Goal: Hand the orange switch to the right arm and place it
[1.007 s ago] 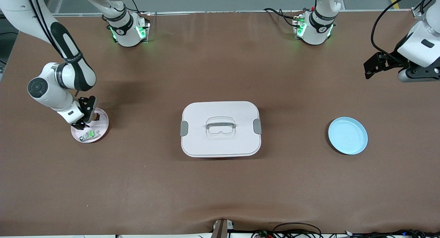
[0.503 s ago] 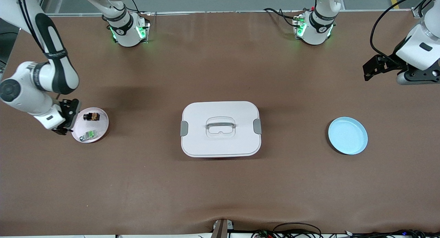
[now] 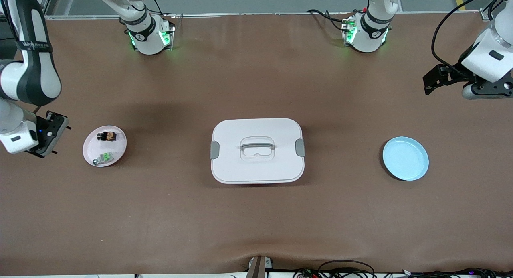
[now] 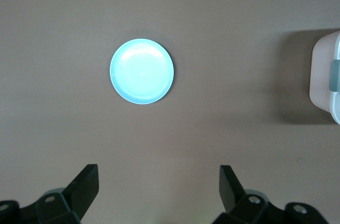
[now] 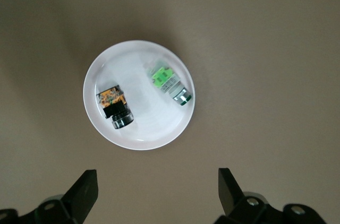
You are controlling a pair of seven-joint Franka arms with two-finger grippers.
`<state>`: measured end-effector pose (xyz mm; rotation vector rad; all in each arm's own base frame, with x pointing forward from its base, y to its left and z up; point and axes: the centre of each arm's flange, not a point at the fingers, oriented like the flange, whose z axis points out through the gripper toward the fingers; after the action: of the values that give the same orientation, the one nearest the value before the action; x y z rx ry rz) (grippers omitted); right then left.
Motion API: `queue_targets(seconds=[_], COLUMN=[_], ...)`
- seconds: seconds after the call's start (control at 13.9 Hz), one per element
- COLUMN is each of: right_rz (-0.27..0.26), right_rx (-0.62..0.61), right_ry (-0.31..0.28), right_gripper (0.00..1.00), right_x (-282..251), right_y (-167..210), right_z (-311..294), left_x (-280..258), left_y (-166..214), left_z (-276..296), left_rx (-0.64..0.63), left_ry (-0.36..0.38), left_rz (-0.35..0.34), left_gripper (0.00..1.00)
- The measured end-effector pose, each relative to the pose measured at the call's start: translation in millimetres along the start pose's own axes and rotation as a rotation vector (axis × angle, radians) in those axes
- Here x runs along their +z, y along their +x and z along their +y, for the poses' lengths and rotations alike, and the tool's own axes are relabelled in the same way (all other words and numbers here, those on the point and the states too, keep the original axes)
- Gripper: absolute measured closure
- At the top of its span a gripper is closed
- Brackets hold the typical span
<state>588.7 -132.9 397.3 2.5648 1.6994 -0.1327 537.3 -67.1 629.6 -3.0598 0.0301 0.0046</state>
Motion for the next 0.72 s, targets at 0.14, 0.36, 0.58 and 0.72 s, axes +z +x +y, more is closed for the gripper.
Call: queue_targets(seconds=[0.14,0.36,0.58,0.72], right_rz=[0.002,-0.004,0.015,0.048], right_rx=[0.135,0.387,0.590,0.762], right_ry=[-0.013,-0.008,-0.011,-0.025], right_gripper=[0.00,0.00,0.00,0.00], right_x=[-32.4,-69.1,-95.0,-114.9], right_y=[15.2,37.1,52.0,57.2], right_z=[-3.2,-8.7,-11.6,-16.9], left_x=[0.0,0.0,-0.2,-0.3], left_y=[0.0,0.0,0.3,0.4], left_z=[0.0,-0.1,-0.1,-0.1], left_rx=[0.000,0.000,0.000,0.000], left_ry=[0.000,0.000,0.000,0.000], left_rz=[0.000,0.000,0.002,0.004], left_gripper=[0.00,0.00,0.00,0.00])
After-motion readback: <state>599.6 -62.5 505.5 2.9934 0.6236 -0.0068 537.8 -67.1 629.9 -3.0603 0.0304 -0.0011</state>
